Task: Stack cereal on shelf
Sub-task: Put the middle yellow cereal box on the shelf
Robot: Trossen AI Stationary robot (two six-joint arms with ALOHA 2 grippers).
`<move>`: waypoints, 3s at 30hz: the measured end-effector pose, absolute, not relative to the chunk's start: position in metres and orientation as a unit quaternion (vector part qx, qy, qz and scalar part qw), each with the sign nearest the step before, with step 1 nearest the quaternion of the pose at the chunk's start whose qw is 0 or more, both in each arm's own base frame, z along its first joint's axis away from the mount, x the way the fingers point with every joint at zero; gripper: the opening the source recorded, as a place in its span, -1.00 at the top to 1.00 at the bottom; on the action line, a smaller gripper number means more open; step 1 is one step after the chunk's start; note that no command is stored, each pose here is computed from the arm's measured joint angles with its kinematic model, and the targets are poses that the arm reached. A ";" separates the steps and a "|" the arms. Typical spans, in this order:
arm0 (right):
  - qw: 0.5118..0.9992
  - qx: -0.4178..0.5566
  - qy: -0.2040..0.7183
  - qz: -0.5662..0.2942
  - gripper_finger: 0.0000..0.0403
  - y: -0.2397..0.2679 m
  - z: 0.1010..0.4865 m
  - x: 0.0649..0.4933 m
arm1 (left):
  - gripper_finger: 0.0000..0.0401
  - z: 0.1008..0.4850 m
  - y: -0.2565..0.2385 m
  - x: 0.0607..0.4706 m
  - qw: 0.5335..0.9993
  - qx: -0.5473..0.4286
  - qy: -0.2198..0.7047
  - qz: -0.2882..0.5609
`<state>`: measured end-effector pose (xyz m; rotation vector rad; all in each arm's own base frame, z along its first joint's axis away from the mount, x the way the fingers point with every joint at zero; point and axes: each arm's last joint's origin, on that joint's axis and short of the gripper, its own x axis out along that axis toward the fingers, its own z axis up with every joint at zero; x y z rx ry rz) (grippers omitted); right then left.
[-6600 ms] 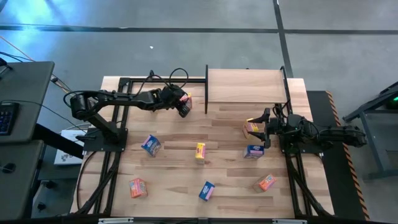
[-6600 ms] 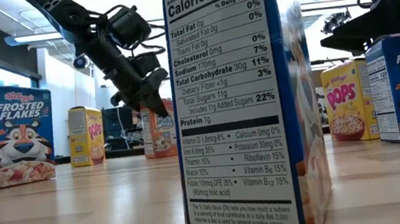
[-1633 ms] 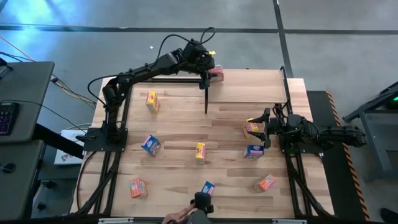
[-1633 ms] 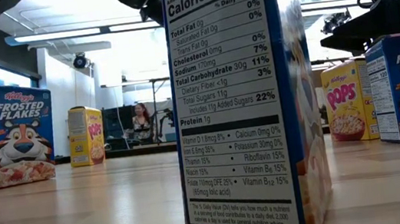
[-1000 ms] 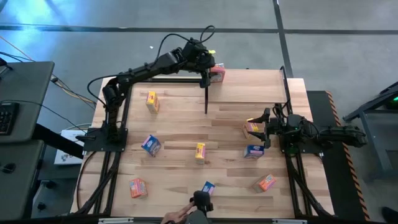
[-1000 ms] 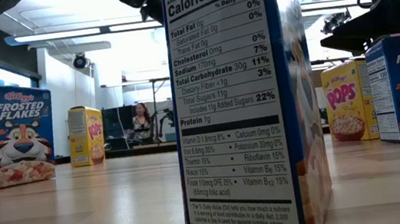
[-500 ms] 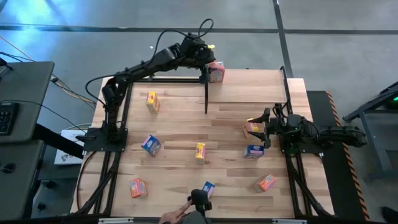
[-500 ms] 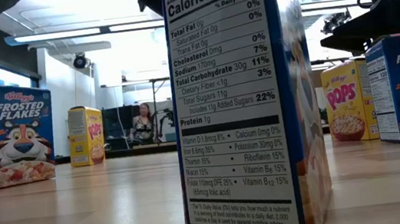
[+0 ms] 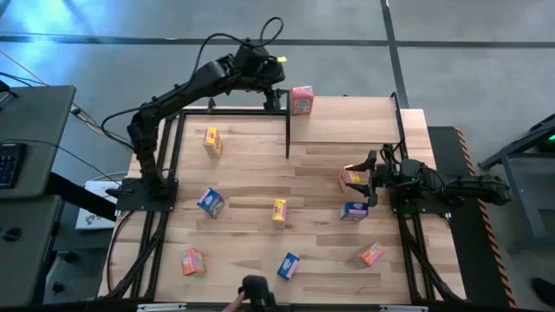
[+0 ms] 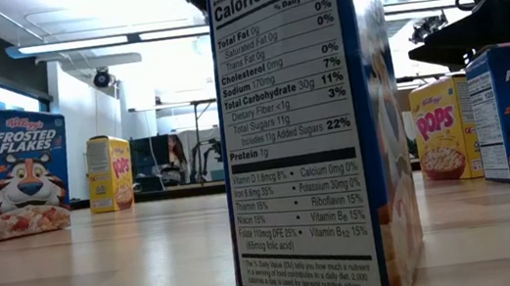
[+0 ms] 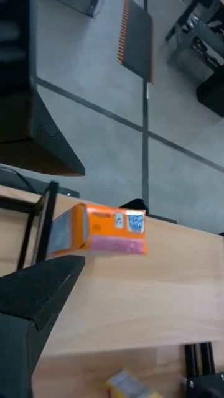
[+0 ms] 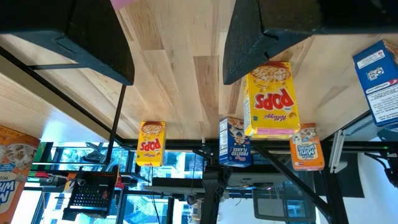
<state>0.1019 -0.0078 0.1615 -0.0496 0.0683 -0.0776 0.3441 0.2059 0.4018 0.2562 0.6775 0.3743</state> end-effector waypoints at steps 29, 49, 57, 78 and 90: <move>0.998 -0.025 0.034 -0.039 -0.19 -0.008 0.161 0.102 | -0.05 0.404 0.074 0.249 0.956 0.022 0.267 0.114; 0.998 -0.025 0.034 -0.039 -0.19 -0.008 0.161 0.102 | -0.05 0.329 0.046 0.243 0.974 -0.039 0.202 0.093; 0.998 -0.025 0.034 -0.039 -0.19 -0.008 0.161 0.102 | -0.05 0.325 0.027 0.247 0.975 -0.049 0.196 0.090; 0.999 0.001 0.010 -0.035 -0.19 -0.008 0.166 0.102 | -0.05 0.334 0.007 0.251 0.981 -0.052 0.145 0.120; 0.991 0.007 -0.130 -0.013 -0.21 -0.006 0.192 0.099 | -0.05 0.334 0.008 0.251 0.980 -0.060 0.144 0.121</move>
